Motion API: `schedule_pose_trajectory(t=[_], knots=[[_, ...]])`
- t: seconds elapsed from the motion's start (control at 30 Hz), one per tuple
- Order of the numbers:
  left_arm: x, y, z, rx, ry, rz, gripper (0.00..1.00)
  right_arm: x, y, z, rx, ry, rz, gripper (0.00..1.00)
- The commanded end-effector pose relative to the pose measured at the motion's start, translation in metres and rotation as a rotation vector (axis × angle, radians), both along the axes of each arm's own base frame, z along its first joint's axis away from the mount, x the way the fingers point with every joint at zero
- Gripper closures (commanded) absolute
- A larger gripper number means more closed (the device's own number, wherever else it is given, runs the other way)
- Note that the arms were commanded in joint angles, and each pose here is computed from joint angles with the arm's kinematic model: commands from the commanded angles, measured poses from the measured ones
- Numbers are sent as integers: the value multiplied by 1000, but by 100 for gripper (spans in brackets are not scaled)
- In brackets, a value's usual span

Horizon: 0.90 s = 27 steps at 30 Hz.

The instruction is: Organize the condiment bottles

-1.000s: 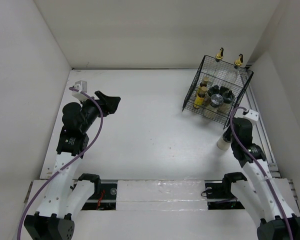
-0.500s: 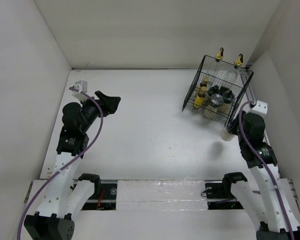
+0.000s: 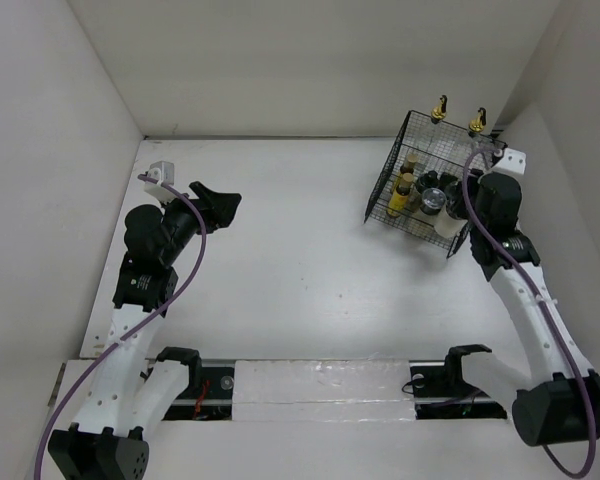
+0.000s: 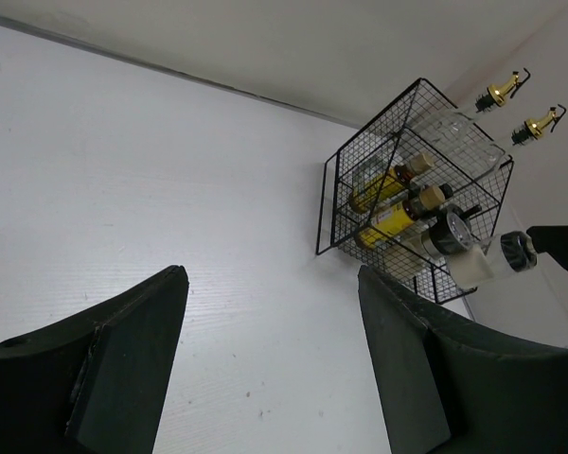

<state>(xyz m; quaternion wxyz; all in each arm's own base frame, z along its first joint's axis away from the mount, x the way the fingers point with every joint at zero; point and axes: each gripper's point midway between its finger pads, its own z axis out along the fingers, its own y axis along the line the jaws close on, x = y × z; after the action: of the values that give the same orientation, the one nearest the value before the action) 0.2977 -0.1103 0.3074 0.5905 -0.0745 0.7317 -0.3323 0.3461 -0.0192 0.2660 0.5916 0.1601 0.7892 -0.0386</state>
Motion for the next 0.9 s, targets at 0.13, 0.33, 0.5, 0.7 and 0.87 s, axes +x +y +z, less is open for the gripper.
schedule_pose_trajectory(t=[0.13, 0.33, 0.5, 0.7, 0.87], knots=[[2, -3, 11, -9, -38, -11, 32, 29, -19, 61, 6, -227, -59, 80], [2, -3, 11, -9, -38, -11, 32, 38, -28, 50, -2, -221, -100, 80], [3, 0, 8, -7, -29, 7, 31, 46, -26, -1, 25, -131, -108, 80], [8, 0, 1, 5, -9, 6, 24, 46, -19, -47, 60, -57, -88, 73], [5, -4, -2, 16, -1, -19, 14, 44, -19, -52, 69, -50, -91, 38]])
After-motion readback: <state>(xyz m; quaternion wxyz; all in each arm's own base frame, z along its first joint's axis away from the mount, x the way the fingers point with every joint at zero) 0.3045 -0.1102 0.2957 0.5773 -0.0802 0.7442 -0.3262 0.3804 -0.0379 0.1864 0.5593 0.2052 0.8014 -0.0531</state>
